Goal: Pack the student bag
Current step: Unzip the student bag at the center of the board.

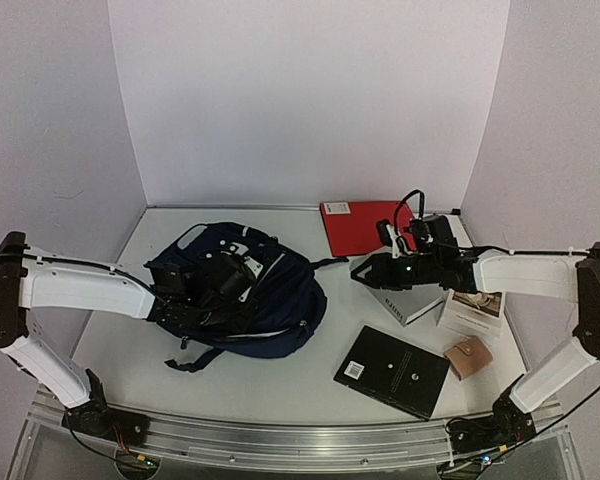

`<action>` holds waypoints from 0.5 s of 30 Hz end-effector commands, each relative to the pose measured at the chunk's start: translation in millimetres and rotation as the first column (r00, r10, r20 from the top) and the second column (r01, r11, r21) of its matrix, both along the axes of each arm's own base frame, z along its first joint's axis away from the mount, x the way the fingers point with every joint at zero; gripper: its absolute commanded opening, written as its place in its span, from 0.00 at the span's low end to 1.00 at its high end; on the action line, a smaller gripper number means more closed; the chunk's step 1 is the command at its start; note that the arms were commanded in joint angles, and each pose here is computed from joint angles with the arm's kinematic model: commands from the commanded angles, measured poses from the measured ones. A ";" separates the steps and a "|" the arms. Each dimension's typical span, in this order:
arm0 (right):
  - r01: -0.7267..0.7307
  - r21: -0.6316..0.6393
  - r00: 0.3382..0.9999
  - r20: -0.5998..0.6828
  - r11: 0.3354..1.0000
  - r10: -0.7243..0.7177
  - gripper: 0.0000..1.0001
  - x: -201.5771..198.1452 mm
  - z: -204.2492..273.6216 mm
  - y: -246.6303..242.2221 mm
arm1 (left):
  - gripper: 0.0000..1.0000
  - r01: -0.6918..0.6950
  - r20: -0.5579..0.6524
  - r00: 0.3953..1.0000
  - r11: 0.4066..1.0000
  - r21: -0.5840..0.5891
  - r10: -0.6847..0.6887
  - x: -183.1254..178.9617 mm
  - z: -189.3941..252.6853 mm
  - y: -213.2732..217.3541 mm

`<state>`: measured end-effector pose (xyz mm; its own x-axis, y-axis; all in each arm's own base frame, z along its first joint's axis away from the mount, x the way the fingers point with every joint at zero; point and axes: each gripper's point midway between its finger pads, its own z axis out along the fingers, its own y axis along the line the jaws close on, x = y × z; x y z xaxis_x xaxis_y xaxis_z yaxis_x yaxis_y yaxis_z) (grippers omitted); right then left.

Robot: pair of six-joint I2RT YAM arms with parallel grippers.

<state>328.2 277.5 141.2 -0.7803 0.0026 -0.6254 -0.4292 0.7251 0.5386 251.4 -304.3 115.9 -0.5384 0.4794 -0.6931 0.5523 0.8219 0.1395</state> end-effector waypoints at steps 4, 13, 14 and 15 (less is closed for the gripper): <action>-0.118 -0.003 0.978 0.171 0.993 0.117 0.60 -62.4 25.0 43.5 | 0.00 -0.017 0.031 0.999 0.980 -0.198 0.024 7.8 60.4 -9.3; -0.301 -0.080 0.927 0.211 0.950 0.311 0.49 -90.5 7.8 96.1 | 0.00 0.004 0.039 0.999 0.974 -0.227 0.005 5.9 76.3 -3.9; -0.322 -0.085 0.921 0.205 0.943 0.333 0.47 -92.2 4.1 102.0 | 0.00 0.005 0.041 0.999 0.974 -0.227 0.005 5.9 77.8 -3.2; -0.341 -0.088 0.915 0.198 0.936 0.352 0.45 -94.1 0.5 107.7 | 0.00 0.004 0.041 0.999 0.974 -0.227 0.005 6.2 78.9 -2.2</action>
